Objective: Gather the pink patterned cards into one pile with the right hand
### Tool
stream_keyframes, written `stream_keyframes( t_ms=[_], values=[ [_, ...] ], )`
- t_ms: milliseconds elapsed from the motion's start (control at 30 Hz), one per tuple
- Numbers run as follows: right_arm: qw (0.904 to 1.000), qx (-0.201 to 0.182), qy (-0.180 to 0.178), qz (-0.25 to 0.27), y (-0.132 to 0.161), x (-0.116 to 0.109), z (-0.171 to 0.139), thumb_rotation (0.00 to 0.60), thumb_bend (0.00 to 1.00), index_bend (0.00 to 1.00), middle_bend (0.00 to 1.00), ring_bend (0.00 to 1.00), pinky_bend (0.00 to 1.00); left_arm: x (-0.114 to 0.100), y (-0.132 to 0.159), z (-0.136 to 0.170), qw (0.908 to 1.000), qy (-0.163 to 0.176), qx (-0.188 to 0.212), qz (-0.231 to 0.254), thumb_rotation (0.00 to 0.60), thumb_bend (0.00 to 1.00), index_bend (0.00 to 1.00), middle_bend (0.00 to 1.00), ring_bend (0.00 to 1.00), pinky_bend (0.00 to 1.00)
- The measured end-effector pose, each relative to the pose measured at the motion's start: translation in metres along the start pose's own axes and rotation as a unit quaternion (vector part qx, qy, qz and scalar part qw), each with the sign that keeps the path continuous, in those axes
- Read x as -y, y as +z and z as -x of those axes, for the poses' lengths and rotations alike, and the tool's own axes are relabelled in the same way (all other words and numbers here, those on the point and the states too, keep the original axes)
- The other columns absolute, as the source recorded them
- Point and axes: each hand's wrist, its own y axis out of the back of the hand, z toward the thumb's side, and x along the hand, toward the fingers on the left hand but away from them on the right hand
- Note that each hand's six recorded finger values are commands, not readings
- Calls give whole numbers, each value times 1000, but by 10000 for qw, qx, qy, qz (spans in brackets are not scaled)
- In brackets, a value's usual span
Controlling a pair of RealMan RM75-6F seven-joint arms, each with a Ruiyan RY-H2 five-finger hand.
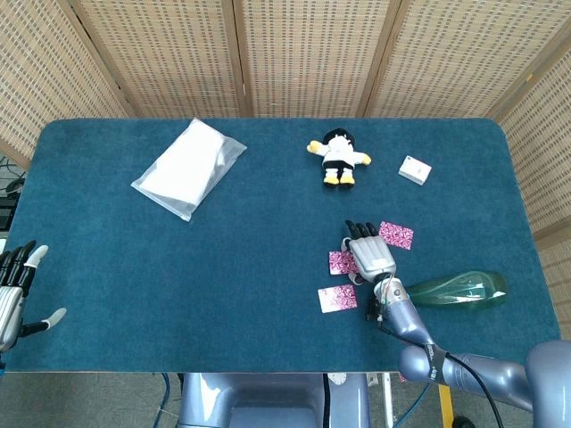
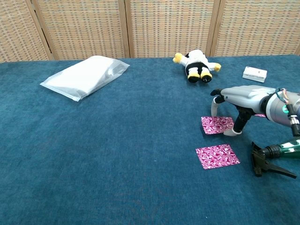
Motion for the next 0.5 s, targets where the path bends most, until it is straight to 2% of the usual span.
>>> stream_keyframes(
  t_ms=[200, 500],
  values=[
    [9993, -344, 26, -129, 11, 7, -22, 600, 337, 574, 0, 0, 0, 0, 0, 0, 10000, -2, -2, -8, 600, 0, 0, 0, 0, 0],
    [9975, -638, 2, -319, 15, 15, -51, 600, 337, 574, 0, 0, 0, 0, 0, 0, 10000, -19, 3, -7, 600, 0, 0, 0, 0, 0]
  ],
)
